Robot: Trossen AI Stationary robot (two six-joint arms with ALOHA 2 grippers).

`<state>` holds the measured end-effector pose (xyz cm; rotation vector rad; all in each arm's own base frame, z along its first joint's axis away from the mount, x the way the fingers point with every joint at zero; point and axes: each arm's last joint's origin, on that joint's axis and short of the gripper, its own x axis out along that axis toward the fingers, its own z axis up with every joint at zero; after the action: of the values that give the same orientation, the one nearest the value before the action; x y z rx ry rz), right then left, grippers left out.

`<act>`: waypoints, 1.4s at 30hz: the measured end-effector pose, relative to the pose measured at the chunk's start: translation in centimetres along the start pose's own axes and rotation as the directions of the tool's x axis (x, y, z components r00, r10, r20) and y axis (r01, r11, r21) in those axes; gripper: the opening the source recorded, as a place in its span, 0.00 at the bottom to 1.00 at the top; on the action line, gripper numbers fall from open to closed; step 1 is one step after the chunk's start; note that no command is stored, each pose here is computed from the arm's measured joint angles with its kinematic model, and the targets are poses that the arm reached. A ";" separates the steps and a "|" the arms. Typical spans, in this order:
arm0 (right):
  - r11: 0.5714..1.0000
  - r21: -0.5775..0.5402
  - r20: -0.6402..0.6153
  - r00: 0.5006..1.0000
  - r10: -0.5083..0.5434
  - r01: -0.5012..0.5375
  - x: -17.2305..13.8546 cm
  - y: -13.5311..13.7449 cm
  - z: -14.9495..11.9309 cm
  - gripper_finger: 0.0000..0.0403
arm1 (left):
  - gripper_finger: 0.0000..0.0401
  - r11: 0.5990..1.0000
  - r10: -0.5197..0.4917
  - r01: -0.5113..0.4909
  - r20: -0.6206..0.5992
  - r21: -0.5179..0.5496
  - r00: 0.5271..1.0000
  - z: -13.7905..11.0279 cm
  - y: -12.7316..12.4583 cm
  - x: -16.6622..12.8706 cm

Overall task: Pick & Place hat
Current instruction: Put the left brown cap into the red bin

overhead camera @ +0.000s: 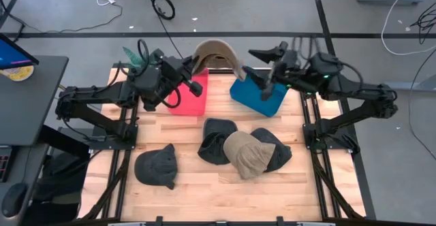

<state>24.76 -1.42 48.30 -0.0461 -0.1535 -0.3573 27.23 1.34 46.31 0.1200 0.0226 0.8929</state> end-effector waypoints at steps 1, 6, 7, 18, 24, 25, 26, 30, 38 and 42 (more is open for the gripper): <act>1.000 -0.015 -0.012 1.000 -0.015 0.015 0.5 0.2 -0.3 0.69 | 0.03 1.000 0.005 -0.005 0.000 -0.012 1.000 0.0 0.1 0.1; 0.996 -0.040 -0.045 0.996 -0.079 0.078 2.5 0.8 -1.9 0.67 | 0.03 0.999 0.024 -0.024 0.005 -0.042 1.000 0.0 0.5 0.5; 0.994 -0.041 -0.044 0.994 -0.101 0.099 2.8 0.8 -2.1 0.66 | 0.03 0.999 0.023 -0.022 0.006 -0.049 1.000 0.0 0.5 0.6; 0.976 -0.088 -0.021 0.980 -0.200 0.197 4.6 0.0 -2.9 0.53 | 0.03 0.999 -0.006 0.007 0.010 -0.050 1.000 0.1 0.4 0.5; 0.973 -0.110 -0.008 0.979 -0.202 0.200 4.6 -0.1 -2.8 0.13 | 0.05 0.999 -0.006 0.006 0.010 -0.049 1.000 0.1 0.4 0.5; 0.971 -0.115 -0.008 0.977 -0.211 0.209 4.6 -0.1 -2.8 0.07 | 0.05 0.999 -0.005 0.005 0.009 -0.048 1.000 0.0 0.4 0.6; 0.969 -0.124 -0.006 0.976 -0.216 0.213 4.6 -0.2 -2.8 0.04 | 0.05 0.999 -0.005 0.005 0.011 -0.049 1.000 0.1 0.4 0.6; 0.964 -0.132 -0.008 0.972 -0.234 0.231 4.6 -0.4 -2.8 0.04 | 0.05 0.999 -0.004 0.004 0.011 -0.050 1.000 0.1 0.5 0.6; 0.960 -0.141 -0.017 0.969 -0.246 0.241 4.7 -0.9 -2.9 0.02 | 0.22 0.999 -0.008 0.008 0.010 -0.041 1.000 0.0 0.5 0.6; 0.959 -0.147 -0.027 0.968 -0.249 0.243 4.6 -1.0 -3.0 0.01 | 0.33 0.999 -0.004 0.004 0.007 -0.038 1.000 0.0 0.5 0.7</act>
<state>29.12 -4.12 46.12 -0.1609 -0.0880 -0.6176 27.26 2.14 46.37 0.0871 -0.0004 0.8888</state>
